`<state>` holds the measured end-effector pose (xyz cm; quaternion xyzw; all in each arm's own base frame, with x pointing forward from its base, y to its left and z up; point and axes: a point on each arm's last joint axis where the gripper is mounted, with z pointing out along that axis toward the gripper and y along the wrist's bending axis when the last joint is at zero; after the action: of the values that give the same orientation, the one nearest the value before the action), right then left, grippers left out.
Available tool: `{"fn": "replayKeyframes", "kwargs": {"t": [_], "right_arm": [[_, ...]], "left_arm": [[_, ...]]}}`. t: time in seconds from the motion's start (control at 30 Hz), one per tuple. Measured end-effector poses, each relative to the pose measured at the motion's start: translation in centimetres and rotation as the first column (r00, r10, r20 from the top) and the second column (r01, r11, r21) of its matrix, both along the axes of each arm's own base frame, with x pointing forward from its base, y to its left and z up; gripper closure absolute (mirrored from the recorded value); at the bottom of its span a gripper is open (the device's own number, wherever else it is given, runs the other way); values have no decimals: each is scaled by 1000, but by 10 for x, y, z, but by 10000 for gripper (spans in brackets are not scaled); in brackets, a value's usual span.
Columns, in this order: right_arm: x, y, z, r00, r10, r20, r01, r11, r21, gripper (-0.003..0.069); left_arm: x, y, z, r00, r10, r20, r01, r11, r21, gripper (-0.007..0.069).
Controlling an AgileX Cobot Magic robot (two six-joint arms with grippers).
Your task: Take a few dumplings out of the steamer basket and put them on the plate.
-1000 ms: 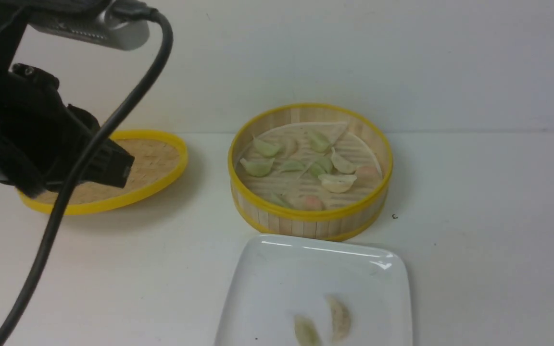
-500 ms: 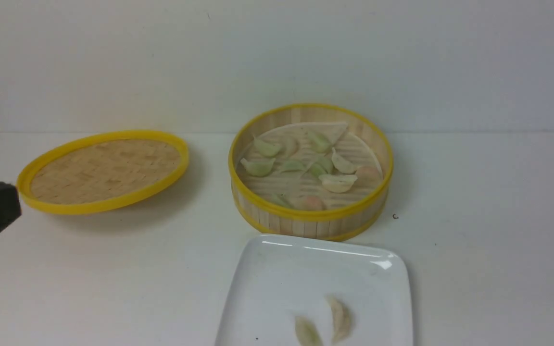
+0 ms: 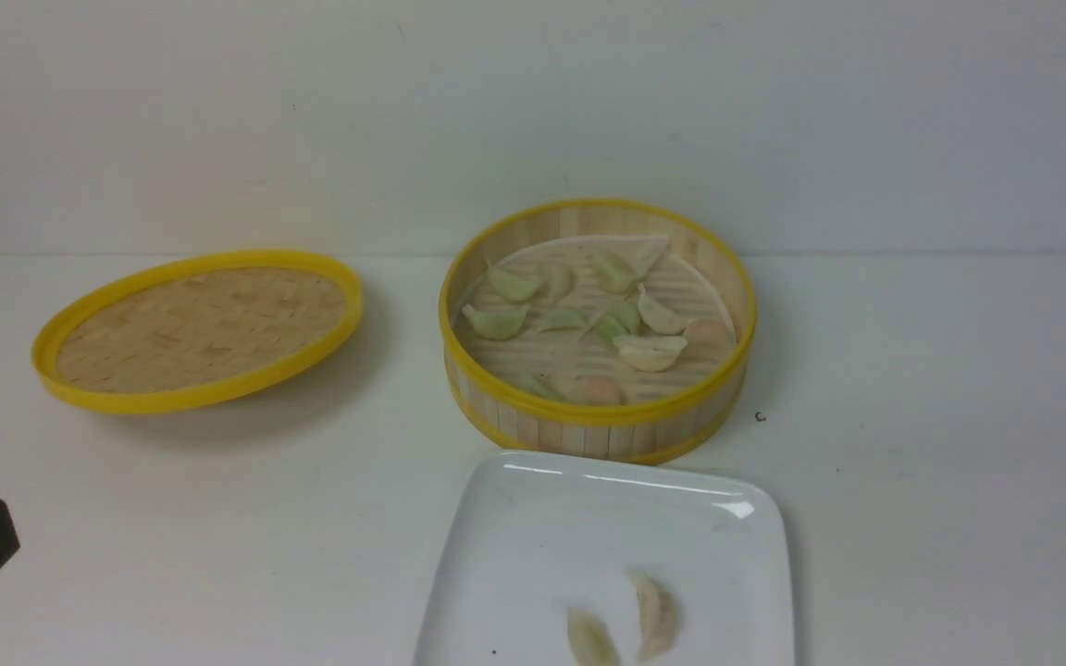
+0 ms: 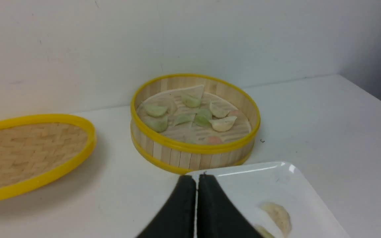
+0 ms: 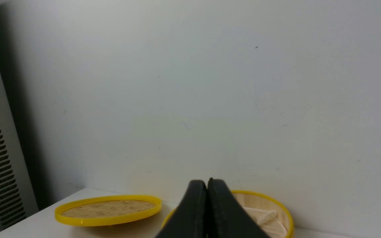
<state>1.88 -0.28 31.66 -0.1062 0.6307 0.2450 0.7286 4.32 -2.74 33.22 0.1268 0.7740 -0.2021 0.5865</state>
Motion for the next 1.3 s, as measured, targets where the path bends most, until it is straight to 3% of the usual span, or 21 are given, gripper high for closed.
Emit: {"fn": "replayKeyframes", "kwargs": {"t": [0.17,0.33,0.57,0.77,1.3], "right_arm": [[0,0,0,1000,-1,2,1,1000,-1,673],[0,0,0,1000,-1,2,1,1000,-1,673],[0,0,0,1000,-1,2,1,1000,-1,673],[0,0,0,1000,-1,2,1,1000,-1,673],[0,0,0,1000,-1,2,1,1000,-1,673]], "left_arm": [[3,3,-4,998,14,53,-19,996,84,631],[4,11,-30,979,149,143,-164,981,103,631],[7,22,-111,925,337,174,-366,914,175,631],[10,22,-159,943,326,64,-332,911,244,631],[9,22,-162,945,325,34,-323,912,255,631]]}}
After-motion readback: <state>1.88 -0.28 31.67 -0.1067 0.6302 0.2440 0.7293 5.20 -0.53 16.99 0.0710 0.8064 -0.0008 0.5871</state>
